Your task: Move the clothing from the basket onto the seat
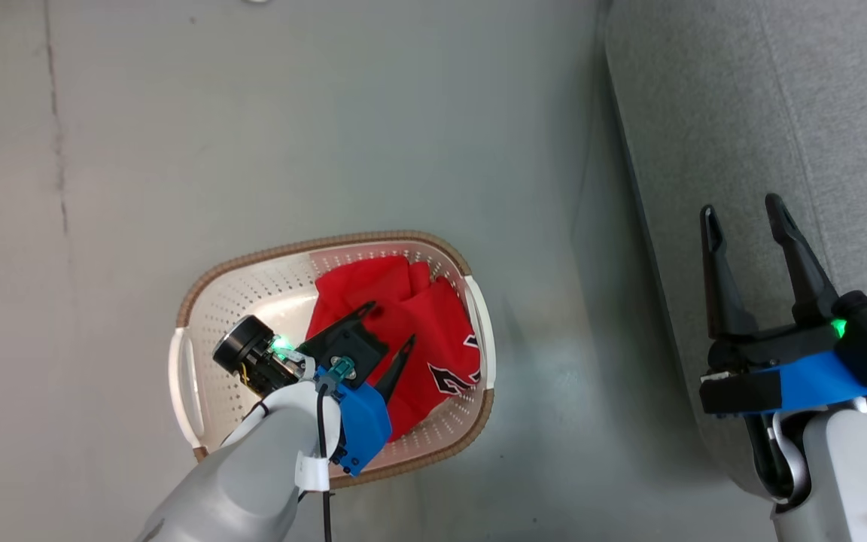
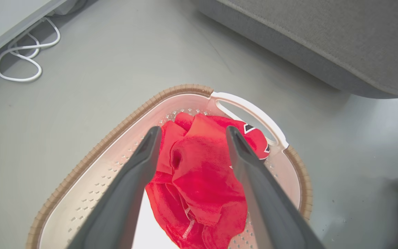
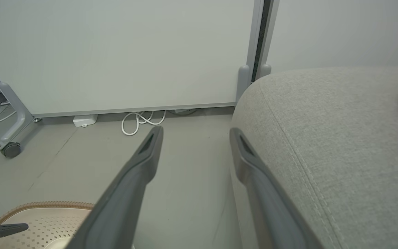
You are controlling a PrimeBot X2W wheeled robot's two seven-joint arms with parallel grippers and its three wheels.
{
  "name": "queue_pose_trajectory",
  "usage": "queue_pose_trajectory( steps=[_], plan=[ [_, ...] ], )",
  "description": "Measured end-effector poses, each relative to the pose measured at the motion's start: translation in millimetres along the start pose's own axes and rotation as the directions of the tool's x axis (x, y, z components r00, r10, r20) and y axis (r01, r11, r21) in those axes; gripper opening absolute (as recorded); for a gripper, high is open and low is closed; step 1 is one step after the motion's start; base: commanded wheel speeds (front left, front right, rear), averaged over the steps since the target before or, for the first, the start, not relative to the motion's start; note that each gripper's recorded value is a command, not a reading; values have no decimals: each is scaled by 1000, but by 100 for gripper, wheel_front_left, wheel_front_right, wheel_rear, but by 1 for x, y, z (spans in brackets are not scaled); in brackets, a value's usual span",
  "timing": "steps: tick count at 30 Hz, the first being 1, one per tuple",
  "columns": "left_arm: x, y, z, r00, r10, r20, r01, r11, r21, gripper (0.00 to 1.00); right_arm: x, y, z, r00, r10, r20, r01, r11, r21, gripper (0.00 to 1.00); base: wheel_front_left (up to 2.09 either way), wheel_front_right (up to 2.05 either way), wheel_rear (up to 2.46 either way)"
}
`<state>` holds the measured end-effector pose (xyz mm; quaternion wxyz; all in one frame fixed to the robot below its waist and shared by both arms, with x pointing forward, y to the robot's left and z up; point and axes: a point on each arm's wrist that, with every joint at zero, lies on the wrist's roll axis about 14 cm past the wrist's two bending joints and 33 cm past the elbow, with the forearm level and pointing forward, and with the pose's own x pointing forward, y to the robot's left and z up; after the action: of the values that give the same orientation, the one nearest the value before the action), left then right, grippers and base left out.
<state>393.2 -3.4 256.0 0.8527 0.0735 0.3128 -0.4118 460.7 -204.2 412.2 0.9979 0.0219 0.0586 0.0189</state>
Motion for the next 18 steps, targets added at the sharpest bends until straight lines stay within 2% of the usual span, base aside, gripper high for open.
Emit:
queue_pose_trajectory(
  steps=[12,18],
  plan=[
    [27,-4,-63,977,-88,-194,80,996,-46,100,28,-5,-33,999,7,-49,-8,1000,-22,100,0,0,0],
    [37,-1,-89,956,-108,-272,83,991,-101,100,37,-5,-54,997,12,-82,-14,999,-29,100,0,0,0]
  ],
)
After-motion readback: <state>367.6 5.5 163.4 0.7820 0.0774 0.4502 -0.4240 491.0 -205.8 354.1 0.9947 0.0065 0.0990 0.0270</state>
